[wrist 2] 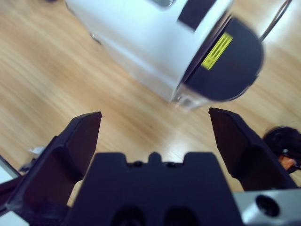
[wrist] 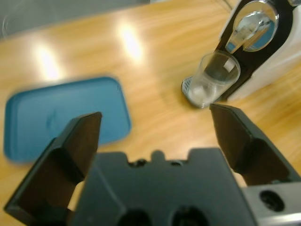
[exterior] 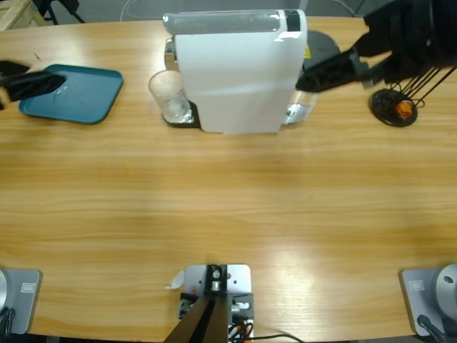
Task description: Pour coffee
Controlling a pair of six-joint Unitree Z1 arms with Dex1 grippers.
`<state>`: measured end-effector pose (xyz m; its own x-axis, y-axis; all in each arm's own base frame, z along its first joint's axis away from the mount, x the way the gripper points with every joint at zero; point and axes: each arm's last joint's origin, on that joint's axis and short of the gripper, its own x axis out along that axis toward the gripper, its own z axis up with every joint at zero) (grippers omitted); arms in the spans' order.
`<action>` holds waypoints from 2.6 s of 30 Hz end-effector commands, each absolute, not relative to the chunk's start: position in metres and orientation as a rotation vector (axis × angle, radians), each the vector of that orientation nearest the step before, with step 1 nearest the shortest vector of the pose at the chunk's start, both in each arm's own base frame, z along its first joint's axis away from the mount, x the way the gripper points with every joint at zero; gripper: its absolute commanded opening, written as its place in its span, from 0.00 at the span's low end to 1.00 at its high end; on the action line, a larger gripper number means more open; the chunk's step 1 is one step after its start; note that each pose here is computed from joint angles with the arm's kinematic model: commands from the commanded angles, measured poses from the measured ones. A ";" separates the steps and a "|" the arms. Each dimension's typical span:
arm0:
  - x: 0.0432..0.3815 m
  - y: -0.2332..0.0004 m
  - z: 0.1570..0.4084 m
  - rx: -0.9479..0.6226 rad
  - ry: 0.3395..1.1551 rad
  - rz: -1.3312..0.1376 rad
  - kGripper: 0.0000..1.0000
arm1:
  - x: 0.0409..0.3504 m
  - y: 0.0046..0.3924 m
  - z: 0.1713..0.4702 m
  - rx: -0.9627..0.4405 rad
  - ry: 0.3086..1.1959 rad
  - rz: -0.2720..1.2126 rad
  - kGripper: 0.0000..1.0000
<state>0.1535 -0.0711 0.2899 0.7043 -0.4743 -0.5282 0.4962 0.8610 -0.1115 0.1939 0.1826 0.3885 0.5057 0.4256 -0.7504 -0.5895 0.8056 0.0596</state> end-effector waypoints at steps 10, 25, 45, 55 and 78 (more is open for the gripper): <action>0.118 -0.089 0.298 0.174 0.608 -0.758 1.00 | 0.278 0.208 0.413 -0.149 0.890 0.524 1.00; 0.143 -0.105 0.287 0.193 0.632 -0.752 1.00 | 0.317 0.219 0.411 -0.218 0.954 0.523 0.00; 0.155 -0.112 0.280 0.211 0.640 -0.748 1.00 | 0.333 0.227 0.397 -0.276 1.020 0.513 0.00; 0.156 -0.113 0.276 0.214 0.654 -0.749 1.00 | 0.336 0.231 0.391 -0.276 1.034 0.517 0.00; 0.158 -0.114 0.273 0.214 0.660 -0.745 1.00 | 0.335 0.234 0.372 -0.286 1.104 0.525 0.00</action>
